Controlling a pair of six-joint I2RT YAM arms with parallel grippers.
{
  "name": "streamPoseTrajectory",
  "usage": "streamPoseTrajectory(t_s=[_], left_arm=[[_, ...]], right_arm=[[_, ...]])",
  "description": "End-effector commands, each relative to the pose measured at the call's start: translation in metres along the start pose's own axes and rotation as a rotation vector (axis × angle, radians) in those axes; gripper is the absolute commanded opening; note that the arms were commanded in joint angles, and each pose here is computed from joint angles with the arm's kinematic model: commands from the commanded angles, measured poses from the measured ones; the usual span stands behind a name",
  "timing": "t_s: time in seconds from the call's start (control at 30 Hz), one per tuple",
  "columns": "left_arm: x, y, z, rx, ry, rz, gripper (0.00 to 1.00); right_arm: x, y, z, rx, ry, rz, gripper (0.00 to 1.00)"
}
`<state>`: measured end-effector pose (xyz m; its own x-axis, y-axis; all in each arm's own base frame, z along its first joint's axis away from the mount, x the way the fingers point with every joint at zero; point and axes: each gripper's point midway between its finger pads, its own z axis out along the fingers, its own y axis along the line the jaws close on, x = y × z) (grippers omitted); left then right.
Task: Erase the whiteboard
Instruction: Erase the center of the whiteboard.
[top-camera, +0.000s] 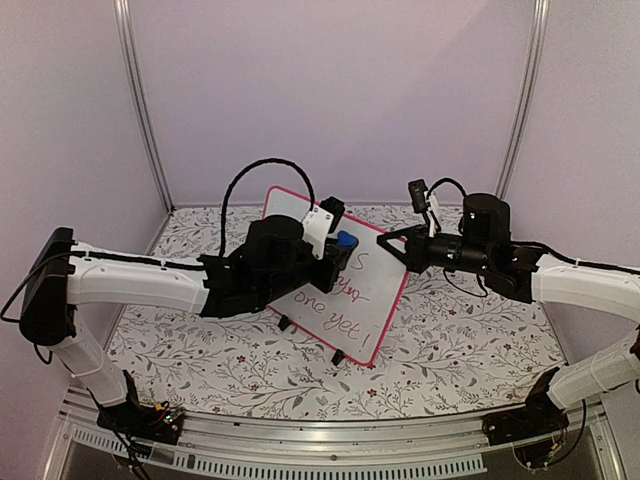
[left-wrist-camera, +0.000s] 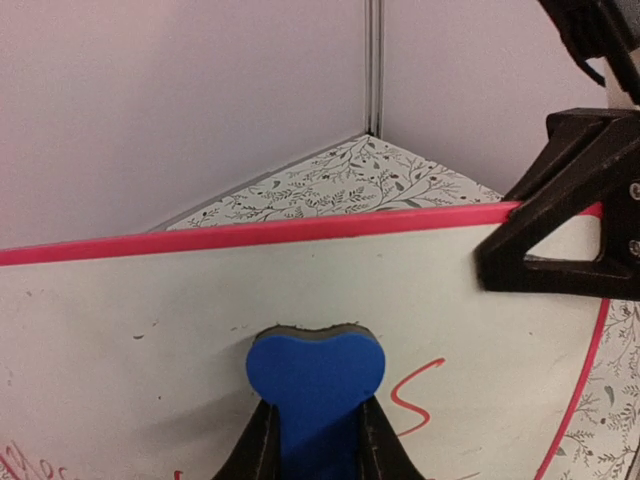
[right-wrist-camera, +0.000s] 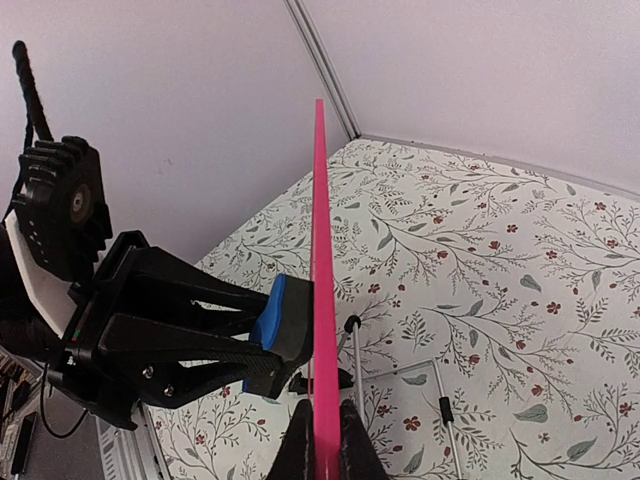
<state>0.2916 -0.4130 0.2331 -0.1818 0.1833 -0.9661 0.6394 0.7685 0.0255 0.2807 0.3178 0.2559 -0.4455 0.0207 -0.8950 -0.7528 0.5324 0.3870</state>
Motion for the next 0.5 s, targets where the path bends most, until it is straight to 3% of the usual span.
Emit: streamPoseTrajectory(t_s=[0.0, 0.47], left_arm=[[0.000, 0.000, 0.006, 0.004, -0.012, -0.011, 0.16], [0.070, 0.010, -0.006, -0.023, 0.099, -0.053, 0.16]], right_arm=[[0.064, 0.025, 0.004, -0.137, 0.228, -0.031, 0.00], [0.064, 0.025, 0.004, -0.141, 0.227, -0.029, 0.00]])
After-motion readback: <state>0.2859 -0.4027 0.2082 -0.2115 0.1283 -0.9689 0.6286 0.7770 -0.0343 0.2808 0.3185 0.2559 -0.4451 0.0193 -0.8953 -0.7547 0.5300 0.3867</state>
